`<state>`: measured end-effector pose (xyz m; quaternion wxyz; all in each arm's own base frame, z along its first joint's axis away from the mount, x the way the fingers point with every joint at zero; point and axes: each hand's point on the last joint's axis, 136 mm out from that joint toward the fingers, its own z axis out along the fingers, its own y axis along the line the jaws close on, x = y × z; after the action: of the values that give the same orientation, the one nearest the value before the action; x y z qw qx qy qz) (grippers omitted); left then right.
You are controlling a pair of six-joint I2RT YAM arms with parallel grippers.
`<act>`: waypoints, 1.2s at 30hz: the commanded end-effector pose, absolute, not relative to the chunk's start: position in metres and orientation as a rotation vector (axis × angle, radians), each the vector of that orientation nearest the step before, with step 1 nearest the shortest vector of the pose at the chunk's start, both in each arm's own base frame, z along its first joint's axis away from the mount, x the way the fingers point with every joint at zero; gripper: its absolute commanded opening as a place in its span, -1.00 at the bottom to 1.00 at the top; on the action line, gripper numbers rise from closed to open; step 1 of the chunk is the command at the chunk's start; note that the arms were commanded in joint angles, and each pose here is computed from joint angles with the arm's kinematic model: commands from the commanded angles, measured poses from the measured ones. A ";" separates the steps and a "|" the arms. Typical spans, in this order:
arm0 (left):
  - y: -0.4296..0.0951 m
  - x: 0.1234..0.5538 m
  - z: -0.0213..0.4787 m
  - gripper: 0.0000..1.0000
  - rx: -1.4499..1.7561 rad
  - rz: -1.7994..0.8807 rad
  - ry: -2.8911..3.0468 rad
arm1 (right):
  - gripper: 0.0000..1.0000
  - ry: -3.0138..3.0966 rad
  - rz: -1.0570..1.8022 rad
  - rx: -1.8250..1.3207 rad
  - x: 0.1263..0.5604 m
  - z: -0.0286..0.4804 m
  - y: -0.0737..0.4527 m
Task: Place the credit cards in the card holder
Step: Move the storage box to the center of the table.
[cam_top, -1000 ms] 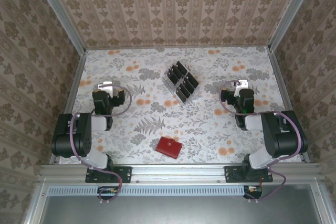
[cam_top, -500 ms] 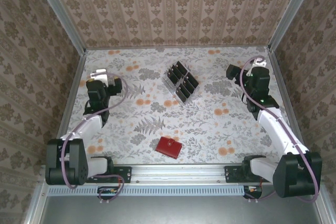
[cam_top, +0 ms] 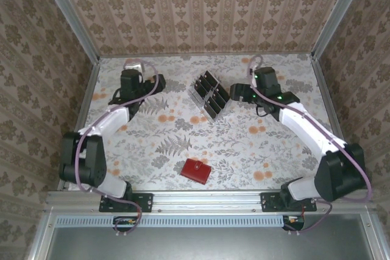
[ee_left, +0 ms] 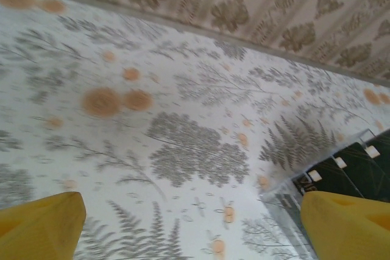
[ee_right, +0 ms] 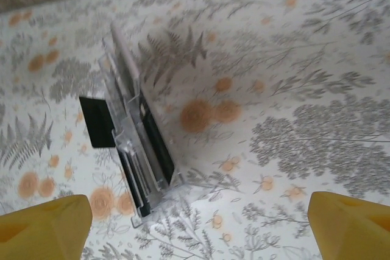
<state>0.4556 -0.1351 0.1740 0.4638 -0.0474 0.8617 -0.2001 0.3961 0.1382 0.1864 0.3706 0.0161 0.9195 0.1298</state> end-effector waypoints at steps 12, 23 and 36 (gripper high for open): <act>-0.238 0.538 0.150 0.99 -0.169 -0.968 2.059 | 0.86 2.515 0.047 0.000 0.427 0.142 0.137; -0.292 0.569 0.133 1.00 -0.188 -1.111 2.009 | 0.86 2.545 -0.028 0.004 0.427 0.125 0.128; -0.335 0.551 0.112 0.99 -0.161 -1.164 2.045 | 0.86 2.549 -0.079 0.097 0.404 0.116 0.100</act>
<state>0.5509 -0.3246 0.1039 0.3759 -0.0666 0.8134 -0.4389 0.4171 0.1206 0.1153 0.2953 0.0186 0.9552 0.0007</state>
